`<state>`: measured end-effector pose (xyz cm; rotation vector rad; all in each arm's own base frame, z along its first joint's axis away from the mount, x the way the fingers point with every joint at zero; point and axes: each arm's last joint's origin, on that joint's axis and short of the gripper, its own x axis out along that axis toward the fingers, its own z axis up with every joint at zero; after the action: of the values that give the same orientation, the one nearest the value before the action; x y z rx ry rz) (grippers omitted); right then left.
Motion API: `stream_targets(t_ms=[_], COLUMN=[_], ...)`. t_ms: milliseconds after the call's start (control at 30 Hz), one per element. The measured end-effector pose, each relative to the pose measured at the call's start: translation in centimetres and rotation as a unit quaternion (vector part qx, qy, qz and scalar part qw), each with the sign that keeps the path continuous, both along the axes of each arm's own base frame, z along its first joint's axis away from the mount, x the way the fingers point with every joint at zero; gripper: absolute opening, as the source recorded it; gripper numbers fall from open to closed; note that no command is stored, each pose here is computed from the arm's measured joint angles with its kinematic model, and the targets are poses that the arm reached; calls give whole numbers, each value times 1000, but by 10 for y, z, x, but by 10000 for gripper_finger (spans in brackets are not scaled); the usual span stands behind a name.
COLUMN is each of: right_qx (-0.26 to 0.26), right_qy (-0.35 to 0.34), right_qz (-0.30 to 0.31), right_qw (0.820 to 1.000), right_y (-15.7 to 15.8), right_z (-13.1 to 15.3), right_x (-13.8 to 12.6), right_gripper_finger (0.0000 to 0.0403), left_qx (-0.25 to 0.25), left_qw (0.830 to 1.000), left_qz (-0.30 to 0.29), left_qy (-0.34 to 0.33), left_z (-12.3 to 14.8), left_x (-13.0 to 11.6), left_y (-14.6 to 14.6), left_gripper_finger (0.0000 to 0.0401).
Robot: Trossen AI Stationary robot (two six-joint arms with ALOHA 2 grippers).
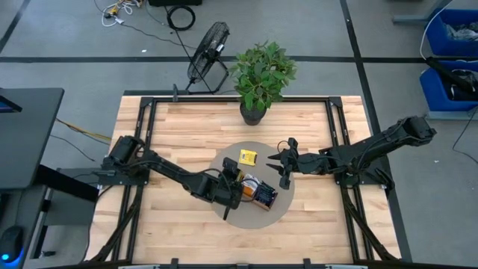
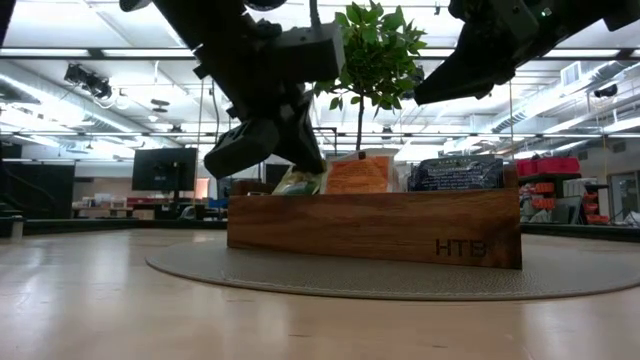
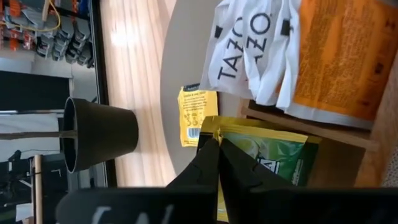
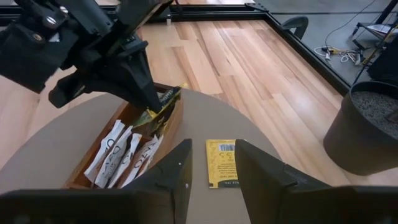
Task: Pick & Place Tea
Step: Put the yellow tea bag into the left section of the wooden organizer
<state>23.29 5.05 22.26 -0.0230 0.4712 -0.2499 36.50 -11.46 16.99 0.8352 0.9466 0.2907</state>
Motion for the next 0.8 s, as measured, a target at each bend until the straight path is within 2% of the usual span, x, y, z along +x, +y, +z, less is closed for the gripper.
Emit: stream_targets(t_ms=[267, 800], right_qx=[0, -1], right_qy=[2, 4], right_qz=[0, 0], right_qw=[1000, 1000], right_y=[0, 0], right_z=[0, -1], right_x=[0, 0], right_gripper_finger=[128, 128], left_qx=[-1, 26], left_qw=[1000, 999], left_qz=[0, -23], left_qy=[1, 36], left_z=[0, -2], left_x=[0, -4], left_y=[1, -2], left_gripper_finger=[31, 136])
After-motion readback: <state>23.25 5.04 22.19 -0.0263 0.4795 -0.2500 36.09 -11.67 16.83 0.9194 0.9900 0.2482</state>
